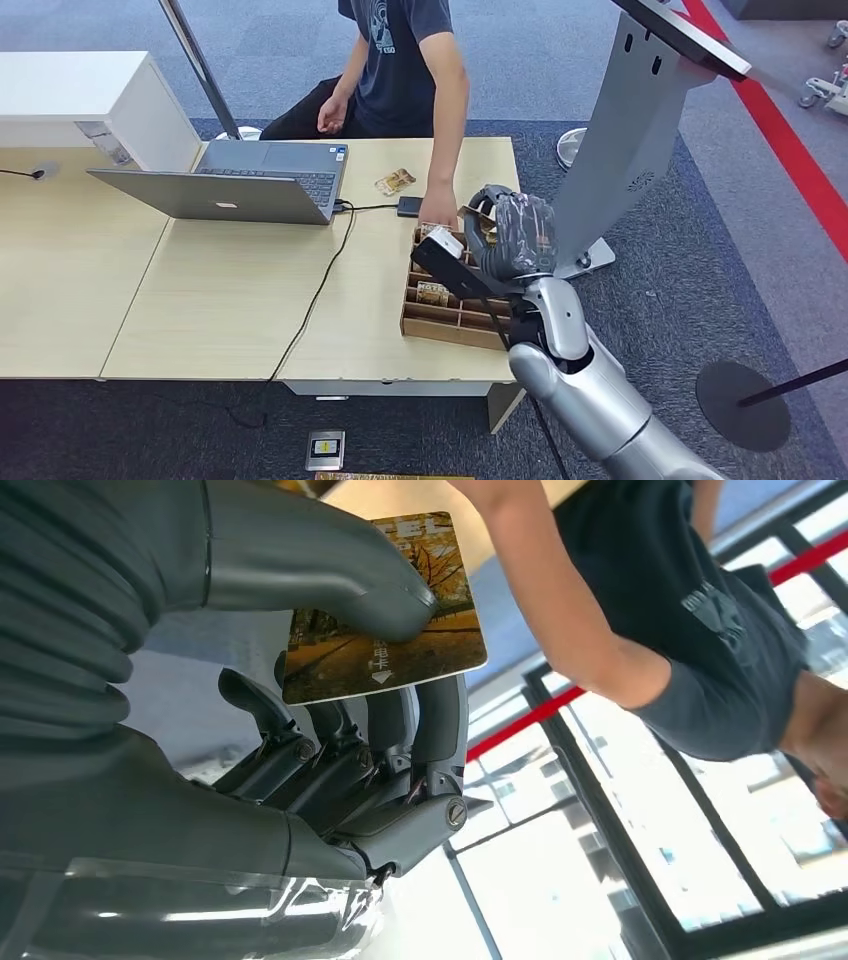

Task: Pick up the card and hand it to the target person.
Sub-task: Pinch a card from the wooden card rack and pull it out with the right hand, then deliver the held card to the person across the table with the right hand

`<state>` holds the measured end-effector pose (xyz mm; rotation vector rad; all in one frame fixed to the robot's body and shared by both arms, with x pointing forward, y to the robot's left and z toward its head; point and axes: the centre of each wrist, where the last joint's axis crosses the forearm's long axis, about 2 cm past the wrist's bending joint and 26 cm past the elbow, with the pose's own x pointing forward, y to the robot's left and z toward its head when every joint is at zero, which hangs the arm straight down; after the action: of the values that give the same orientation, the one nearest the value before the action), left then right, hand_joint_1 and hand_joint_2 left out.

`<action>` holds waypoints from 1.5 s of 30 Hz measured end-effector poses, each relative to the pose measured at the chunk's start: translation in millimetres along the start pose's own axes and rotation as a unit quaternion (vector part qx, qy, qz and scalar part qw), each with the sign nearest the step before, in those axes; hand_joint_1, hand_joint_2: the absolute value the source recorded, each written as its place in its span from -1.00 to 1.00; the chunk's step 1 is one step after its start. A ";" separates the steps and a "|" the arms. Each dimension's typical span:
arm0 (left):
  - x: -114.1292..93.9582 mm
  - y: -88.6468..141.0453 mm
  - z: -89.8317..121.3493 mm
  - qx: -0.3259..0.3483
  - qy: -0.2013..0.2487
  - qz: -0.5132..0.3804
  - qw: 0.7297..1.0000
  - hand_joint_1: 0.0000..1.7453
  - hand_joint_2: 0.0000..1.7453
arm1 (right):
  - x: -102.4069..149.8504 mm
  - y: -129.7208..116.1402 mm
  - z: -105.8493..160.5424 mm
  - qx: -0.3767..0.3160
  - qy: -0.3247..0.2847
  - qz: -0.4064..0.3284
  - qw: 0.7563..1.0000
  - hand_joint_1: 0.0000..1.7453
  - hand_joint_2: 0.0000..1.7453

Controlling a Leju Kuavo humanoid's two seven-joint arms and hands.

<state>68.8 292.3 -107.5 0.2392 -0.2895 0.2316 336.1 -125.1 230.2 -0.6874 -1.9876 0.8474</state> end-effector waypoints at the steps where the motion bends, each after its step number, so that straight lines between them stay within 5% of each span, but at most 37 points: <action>1: 2.3 -0.6 -0.2 -0.002 -0.001 -0.002 1.000 -1.00 1.00 | -1.4 0.3 -2.7 -0.004 -0.009 0.002 1.000 0.84 1.00; 16: 38.6 -10.7 -2.1 -0.021 -0.026 -0.030 0.999 -1.00 1.00 | -22.5 19.5 -70.8 -0.028 -0.055 0.079 0.995 0.84 1.00; 29: 38.3 -12.0 -1.7 -0.022 -0.027 -0.039 0.999 -1.00 1.00 | -22.8 32.8 -84.3 0.011 -0.021 0.122 0.992 0.84 1.00; 33: 38.1 -12.6 -1.5 -0.025 -0.032 -0.042 0.998 -1.00 1.00 | -22.8 35.6 -84.3 0.017 -0.016 0.125 0.992 -1.00 1.00; 45: 36.8 -13.3 -1.2 -0.021 -0.034 -0.046 0.998 -1.00 1.00 | -25.9 41.3 -81.9 0.033 -0.006 0.130 0.991 -1.00 1.00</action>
<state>106.8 287.0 -99.9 0.2182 -0.3489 0.1259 425.3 -93.2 219.6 -0.9190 -1.8970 1.0689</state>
